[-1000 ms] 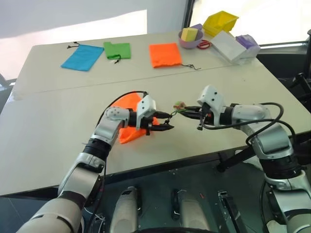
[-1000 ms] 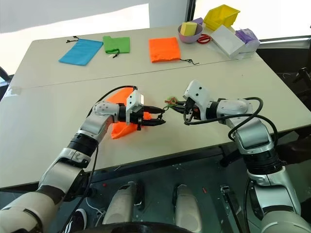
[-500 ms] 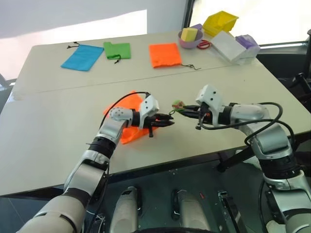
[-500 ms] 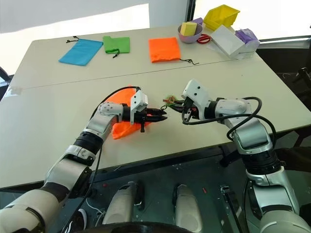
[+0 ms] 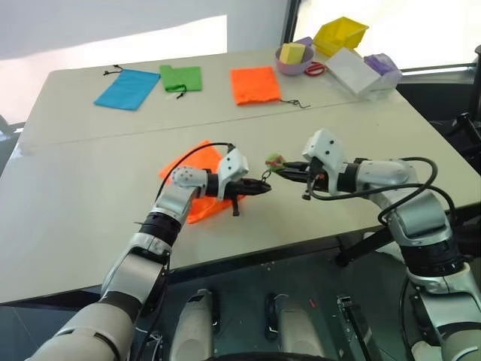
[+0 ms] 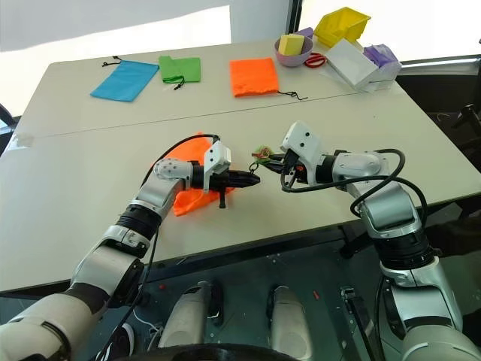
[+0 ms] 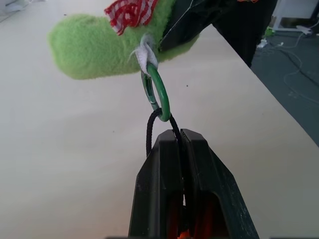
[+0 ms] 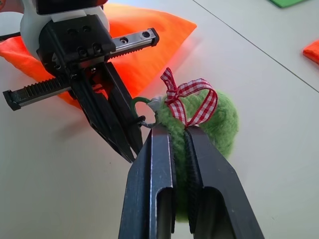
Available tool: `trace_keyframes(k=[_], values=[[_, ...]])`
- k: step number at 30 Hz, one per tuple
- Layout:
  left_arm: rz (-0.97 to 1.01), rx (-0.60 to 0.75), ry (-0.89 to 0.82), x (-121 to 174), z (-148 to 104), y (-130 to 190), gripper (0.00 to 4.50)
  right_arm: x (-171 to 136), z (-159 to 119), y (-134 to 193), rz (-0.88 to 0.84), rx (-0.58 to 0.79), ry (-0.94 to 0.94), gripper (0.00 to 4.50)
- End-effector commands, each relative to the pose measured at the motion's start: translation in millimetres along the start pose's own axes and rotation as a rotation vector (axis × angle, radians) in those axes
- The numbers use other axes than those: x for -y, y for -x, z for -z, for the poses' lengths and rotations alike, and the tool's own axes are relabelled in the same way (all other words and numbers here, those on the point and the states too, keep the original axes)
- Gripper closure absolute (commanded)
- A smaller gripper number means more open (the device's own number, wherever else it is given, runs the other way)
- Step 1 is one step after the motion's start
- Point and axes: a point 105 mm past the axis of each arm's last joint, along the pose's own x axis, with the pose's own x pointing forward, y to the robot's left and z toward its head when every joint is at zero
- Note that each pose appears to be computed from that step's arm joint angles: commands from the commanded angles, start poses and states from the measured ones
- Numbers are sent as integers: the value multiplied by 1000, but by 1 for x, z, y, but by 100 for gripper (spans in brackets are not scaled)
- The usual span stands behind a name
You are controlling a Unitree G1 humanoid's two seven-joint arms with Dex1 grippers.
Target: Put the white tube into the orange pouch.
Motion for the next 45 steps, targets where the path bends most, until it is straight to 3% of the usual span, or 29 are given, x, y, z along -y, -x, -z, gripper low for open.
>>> trace_keyframes(k=[1, 12, 23, 25, 34, 45], values=[[-13, -25, -62, -3, -2, 2, 447, 8, -17, 5, 27, 46, 47, 450], [46, -120, 5, 6, 16, 12, 447, 18, -24, 14, 53, 65, 42, 450], [77, -273, -46, 3, 24, 32, 447, 37, -16, 22, 140, 41, 34, 450], [93, -340, -84, 4, 31, 40, 447, 45, -7, 24, 179, 12, 31, 450], [145, -399, -104, 17, 33, 67, 447, 71, 40, 27, 333, -150, 46, 450], [103, -457, -111, 22, 39, 98, 447, 78, 58, 30, 349, -239, 104, 450]])
